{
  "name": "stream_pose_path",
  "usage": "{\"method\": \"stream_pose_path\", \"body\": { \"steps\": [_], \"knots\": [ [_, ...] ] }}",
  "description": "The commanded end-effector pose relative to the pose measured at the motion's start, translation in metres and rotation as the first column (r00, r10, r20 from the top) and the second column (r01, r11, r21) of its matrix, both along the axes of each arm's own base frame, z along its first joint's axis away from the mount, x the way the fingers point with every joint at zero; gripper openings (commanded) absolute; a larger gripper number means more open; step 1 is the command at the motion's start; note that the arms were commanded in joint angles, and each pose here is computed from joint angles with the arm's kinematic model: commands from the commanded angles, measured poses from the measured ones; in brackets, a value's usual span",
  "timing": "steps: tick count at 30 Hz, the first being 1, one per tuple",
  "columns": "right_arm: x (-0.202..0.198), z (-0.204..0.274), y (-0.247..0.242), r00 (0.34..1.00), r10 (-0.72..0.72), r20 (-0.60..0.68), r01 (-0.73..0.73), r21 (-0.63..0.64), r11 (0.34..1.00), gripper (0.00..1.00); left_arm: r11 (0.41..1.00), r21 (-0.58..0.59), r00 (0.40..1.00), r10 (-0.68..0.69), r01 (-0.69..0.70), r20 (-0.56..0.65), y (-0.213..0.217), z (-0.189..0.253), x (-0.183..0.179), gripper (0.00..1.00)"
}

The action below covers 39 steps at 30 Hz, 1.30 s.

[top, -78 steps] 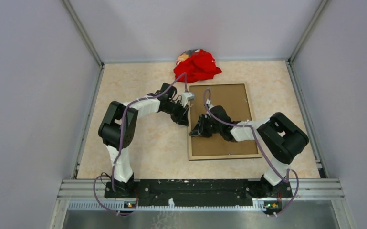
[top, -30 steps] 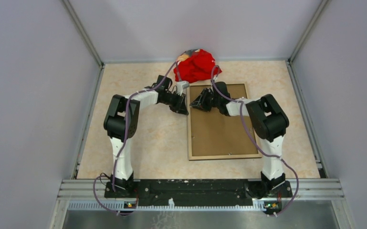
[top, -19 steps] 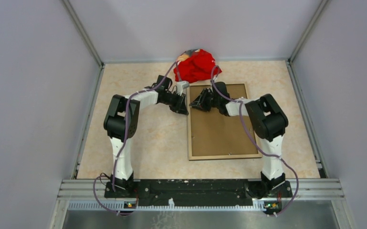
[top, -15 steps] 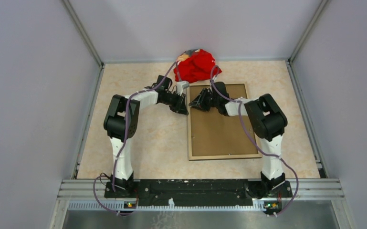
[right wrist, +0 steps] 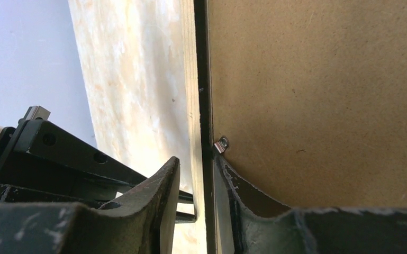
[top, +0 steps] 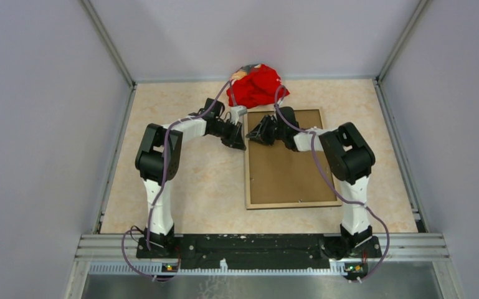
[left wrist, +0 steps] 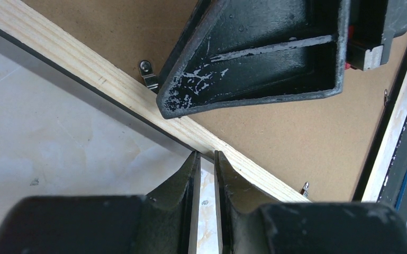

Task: Put the photo into the frame
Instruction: Install the photo frame at the center of the board, then adjust the photo frame at the center of the board.

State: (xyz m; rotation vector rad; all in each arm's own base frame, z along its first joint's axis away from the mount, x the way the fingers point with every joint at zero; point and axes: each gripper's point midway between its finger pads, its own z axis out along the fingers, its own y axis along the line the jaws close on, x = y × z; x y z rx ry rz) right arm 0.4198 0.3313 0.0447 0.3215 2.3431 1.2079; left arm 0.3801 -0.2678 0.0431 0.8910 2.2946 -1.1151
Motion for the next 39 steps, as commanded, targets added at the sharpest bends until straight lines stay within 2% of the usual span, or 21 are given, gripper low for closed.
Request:
{"method": "stream_pose_path", "body": {
  "steps": [1,4,8,10,11,14,18,20,23,29,35,39],
  "knots": [
    [0.006,0.057,-0.001,0.994,0.003,0.112,-0.005,0.013,1.000,0.34,0.999,-0.035,0.999,-0.031,0.032,0.037,-0.002,0.012,-0.002,0.22],
    [0.015,0.098,-0.040,0.979,-0.079,0.189,0.086,-0.029,0.996,0.57,0.997,-0.035,0.995,-0.071,0.074,0.076,0.002,0.022,-0.010,0.27],
    [0.035,0.123,-0.122,0.943,-0.225,0.247,0.272,-0.177,0.946,0.79,0.990,0.022,0.978,-0.142,0.140,0.156,0.013,0.027,-0.022,0.35],
    [0.041,0.121,-0.172,0.913,-0.314,0.261,0.383,-0.277,0.881,0.84,0.984,0.072,0.968,-0.176,0.165,0.177,0.020,0.021,-0.031,0.38],
    [0.047,0.121,-0.205,0.881,-0.377,0.287,0.460,-0.323,0.827,0.85,0.980,0.100,0.964,-0.190,0.174,0.184,0.023,0.015,-0.036,0.39],
    [0.052,0.110,-0.262,0.822,-0.478,0.309,0.569,-0.404,0.716,0.86,0.964,0.162,0.951,-0.239,0.209,0.196,0.026,0.000,-0.051,0.40],
    [0.060,0.077,-0.287,0.823,-0.502,0.265,0.564,-0.483,0.670,0.86,0.943,0.223,0.933,-0.295,0.248,0.206,0.021,-0.013,-0.069,0.40],
    [0.064,0.061,-0.289,0.838,-0.490,0.242,0.540,-0.501,0.676,0.86,0.933,0.234,0.924,-0.322,0.272,0.208,0.016,-0.014,-0.078,0.40],
    [0.070,0.060,-0.302,0.812,-0.519,0.266,0.580,-0.462,0.671,0.85,0.918,0.235,0.907,-0.367,0.318,0.207,0.006,-0.010,-0.094,0.41],
    [0.079,0.024,-0.302,0.848,-0.503,0.166,0.511,-0.507,0.694,0.85,0.884,0.275,0.878,-0.436,0.378,0.195,0.001,-0.018,-0.115,0.41],
    [0.095,-0.001,-0.266,0.902,-0.428,0.057,0.413,-0.404,0.816,0.83,0.866,0.257,0.860,-0.479,0.429,0.176,-0.005,-0.018,-0.132,0.41],
    [0.098,-0.001,-0.222,0.948,-0.318,0.032,0.309,-0.350,0.884,0.81,0.848,0.254,0.837,-0.515,0.466,0.183,-0.011,-0.019,-0.142,0.41]
  ]
}}
